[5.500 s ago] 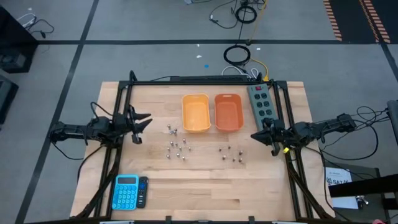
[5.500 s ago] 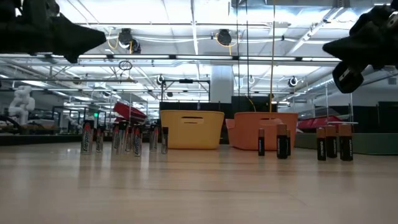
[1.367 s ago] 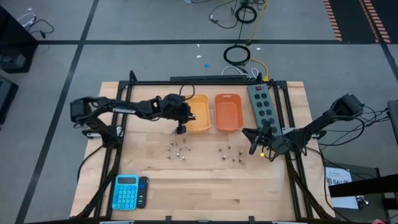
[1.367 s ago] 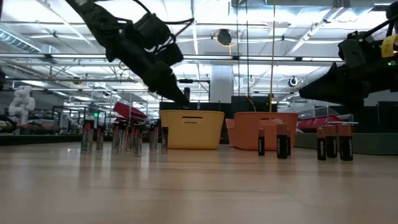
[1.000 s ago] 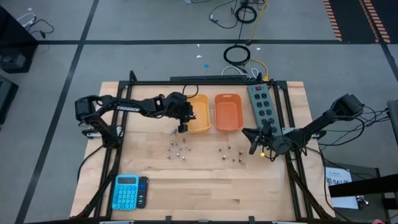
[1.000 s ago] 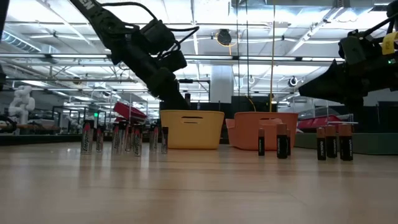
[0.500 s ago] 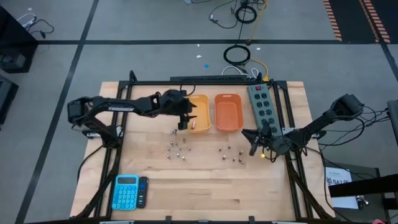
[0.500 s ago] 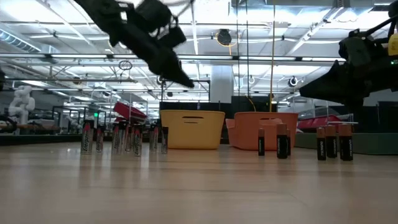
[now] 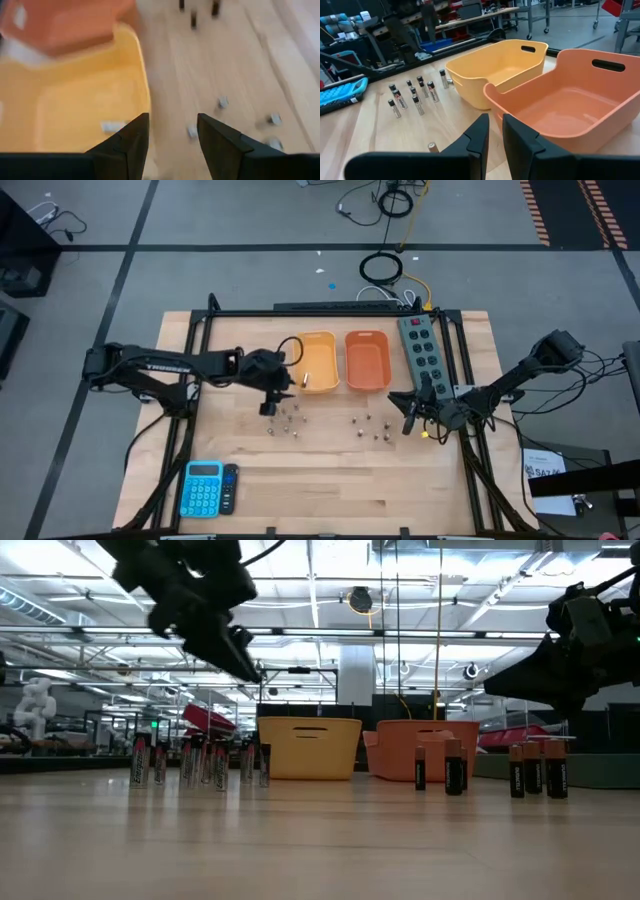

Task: Sort batteries
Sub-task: Put the silver battery into the yellow bin

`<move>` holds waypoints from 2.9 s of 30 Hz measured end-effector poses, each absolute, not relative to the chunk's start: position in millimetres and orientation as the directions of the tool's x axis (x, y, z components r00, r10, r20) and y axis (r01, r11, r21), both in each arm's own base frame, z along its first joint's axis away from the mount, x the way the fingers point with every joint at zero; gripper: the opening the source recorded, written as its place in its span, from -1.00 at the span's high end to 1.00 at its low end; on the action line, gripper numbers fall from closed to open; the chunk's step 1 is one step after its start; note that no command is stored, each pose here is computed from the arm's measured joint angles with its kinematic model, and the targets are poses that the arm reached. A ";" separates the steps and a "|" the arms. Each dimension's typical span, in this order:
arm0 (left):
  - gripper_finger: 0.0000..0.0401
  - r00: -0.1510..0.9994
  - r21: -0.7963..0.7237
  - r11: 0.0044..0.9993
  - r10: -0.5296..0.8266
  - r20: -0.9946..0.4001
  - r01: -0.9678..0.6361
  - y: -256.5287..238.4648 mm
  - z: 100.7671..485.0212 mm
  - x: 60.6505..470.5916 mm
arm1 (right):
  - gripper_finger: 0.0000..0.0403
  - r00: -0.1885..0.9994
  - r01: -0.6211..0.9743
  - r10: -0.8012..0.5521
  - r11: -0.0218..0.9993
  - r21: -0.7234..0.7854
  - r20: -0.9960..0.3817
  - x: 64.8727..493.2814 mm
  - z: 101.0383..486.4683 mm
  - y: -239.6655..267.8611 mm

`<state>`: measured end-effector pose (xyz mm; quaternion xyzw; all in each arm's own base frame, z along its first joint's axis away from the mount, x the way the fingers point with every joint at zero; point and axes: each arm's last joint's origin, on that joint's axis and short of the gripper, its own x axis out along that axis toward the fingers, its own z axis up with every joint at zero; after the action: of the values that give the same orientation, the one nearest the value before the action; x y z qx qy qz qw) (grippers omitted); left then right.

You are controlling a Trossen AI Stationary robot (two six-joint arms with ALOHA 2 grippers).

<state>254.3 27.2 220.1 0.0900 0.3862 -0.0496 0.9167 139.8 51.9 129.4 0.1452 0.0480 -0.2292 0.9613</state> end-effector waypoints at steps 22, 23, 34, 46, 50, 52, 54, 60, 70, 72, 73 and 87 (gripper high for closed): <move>-0.02 0.615 -0.028 0.998 0.013 -0.789 -0.058 46.1 171.9 224.2 | 0.76 0.891 0.453 -0.425 0.857 0.246 -0.159 139.9 129.4 51.9; -0.02 0.622 -0.032 0.998 0.008 -0.783 -0.052 46.0 170.0 225.3 | 0.76 0.891 0.453 -0.425 0.857 0.247 -0.159 139.9 129.4 51.9; -0.02 0.621 -0.053 0.998 -0.023 -0.784 -0.030 47.4 148.5 235.0 | 0.76 0.891 0.453 -0.425 0.854 0.256 -0.159 139.9 129.4 51.9; 0.75 0.576 -0.027 0.999 -0.032 -0.817 0.017 48.8 130.9 240.4 | 0.76 0.891 0.453 -0.425 0.853 0.258 -0.159 139.9 129.5 51.9; 0.75 0.600 -0.012 1.000 -0.024 -0.800 0.024 50.3 132.7 242.5 | 0.76 0.891 0.453 -0.425 0.852 0.261 -0.159 139.9 129.5 51.9; 0.75 0.596 -0.006 0.999 -0.024 -0.802 0.031 50.7 133.2 242.5 | 0.76 0.891 0.454 -0.425 0.850 0.267 -0.159 139.9 129.5 51.9; 0.75 0.584 -0.012 0.999 -0.039 -0.811 0.049 52.0 136.6 241.0 | 0.76 0.891 0.454 -0.425 0.849 0.270 -0.159 139.9 129.5 51.9; 0.75 0.632 -0.029 0.992 -0.099 -0.769 0.120 61.7 169.6 238.7 | 0.76 0.889 0.456 -0.426 0.850 0.264 -0.164 139.6 128.6 51.6; 0.75 0.873 0.031 0.968 -0.212 -0.440 0.250 78.4 209.6 255.2 | 0.76 0.889 0.457 -0.427 0.847 0.273 -0.165 139.7 128.4 51.7; 0.67 0.890 0.048 0.973 -0.187 -0.416 0.227 82.2 207.9 260.3 | 0.76 0.889 0.457 -0.427 0.847 0.272 -0.166 139.6 128.3 51.7; 0.61 0.900 0.062 0.978 -0.158 -0.406 0.199 84.2 206.9 263.1 | 0.76 0.889 0.457 -0.427 0.847 0.271 -0.166 139.7 128.1 51.7; -0.05 0.872 0.043 0.994 -0.067 -0.484 0.100 90.0 203.0 271.3 | 0.76 0.879 0.473 -0.433 0.840 0.264 -0.199 140.8 120.6 52.3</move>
<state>271.3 90.0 203.0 0.0336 0.2488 -0.0432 0.9670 140.8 52.3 120.6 0.1541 0.0660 -0.2367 0.9570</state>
